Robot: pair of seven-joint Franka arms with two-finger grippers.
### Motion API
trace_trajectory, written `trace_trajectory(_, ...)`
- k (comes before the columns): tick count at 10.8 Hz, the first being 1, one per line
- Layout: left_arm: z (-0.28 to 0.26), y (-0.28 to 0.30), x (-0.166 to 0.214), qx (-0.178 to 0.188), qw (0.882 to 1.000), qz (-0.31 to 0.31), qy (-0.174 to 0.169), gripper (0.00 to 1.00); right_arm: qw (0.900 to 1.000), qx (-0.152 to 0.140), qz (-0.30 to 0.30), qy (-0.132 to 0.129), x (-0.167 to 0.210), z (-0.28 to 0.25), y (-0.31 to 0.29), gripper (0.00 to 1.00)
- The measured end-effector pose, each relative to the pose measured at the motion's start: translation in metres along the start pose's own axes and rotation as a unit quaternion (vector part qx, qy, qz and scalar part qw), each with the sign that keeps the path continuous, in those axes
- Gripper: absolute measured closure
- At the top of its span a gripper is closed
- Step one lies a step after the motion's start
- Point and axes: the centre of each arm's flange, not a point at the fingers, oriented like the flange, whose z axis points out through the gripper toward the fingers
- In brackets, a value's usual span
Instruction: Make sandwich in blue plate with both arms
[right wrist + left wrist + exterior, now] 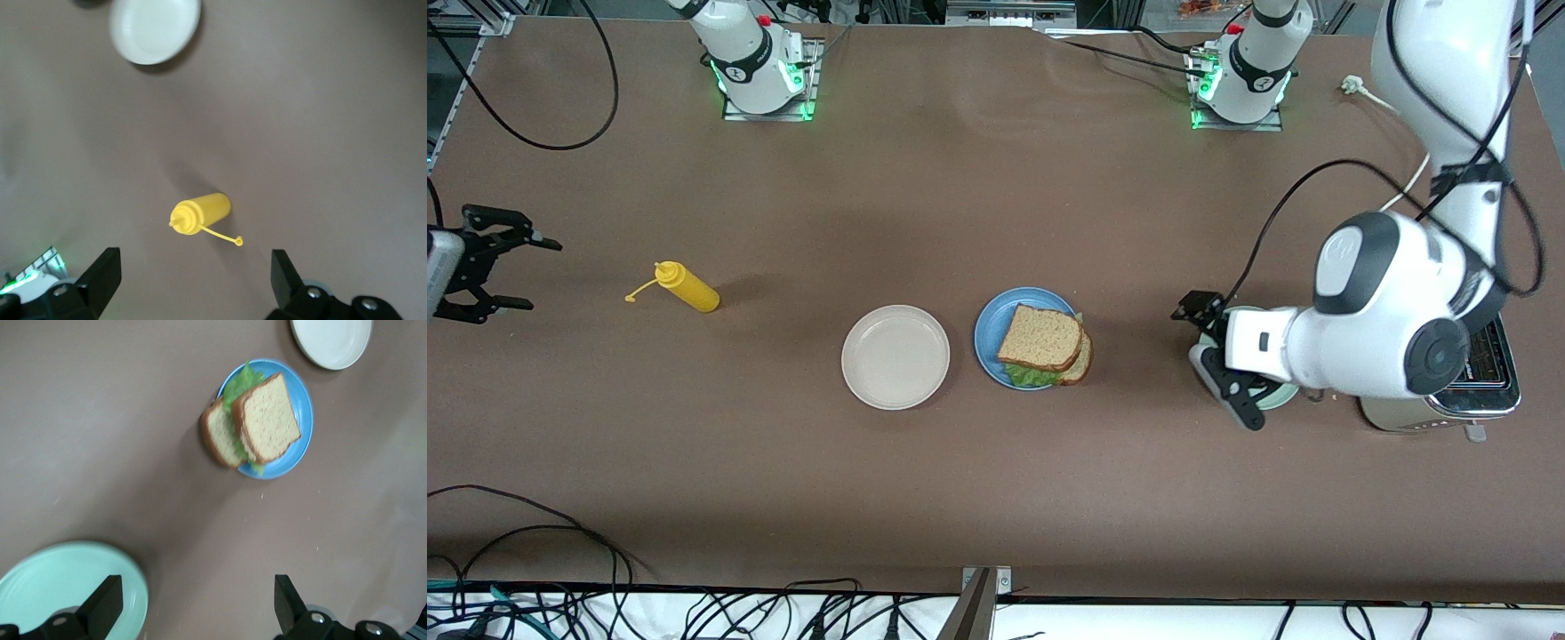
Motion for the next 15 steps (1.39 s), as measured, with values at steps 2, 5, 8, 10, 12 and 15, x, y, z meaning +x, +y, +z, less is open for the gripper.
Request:
trace_trajectory(2,-0.06,0.033,-0.029,0.059,0.997,-0.049,-0.028,0.0,0.992,-0.062,0.097,-0.044,0.034,-0.004,-0.016,0.0)
trace_trajectory(5,-0.131,0.063,-0.088,0.117,0.986,-0.112,-0.024,0.0,0.962,-0.125,0.237,-0.06,0.039,-0.01,-0.014,0.0)
trace_trajectory(8,-0.152,0.058,-0.135,0.149,0.973,-0.178,0.002,0.0,0.921,-0.169,0.346,-0.065,0.062,-0.01,-0.031,0.0)
trace_trajectory(10,-0.15,0.057,-0.154,0.167,0.959,-0.229,0.029,0.0,0.905,-0.187,0.378,-0.056,0.077,-0.002,-0.05,0.0)
trace_trajectory(12,-0.153,0.044,-0.18,0.193,0.931,-0.307,0.041,0.0,0.896,-0.197,0.397,-0.032,0.07,0.01,-0.068,0.0)
trace_trajectory(15,-0.169,0.046,-0.197,0.208,0.918,-0.332,0.056,0.0,0.886,-0.206,0.416,-0.013,0.053,-0.009,-0.092,0.0)
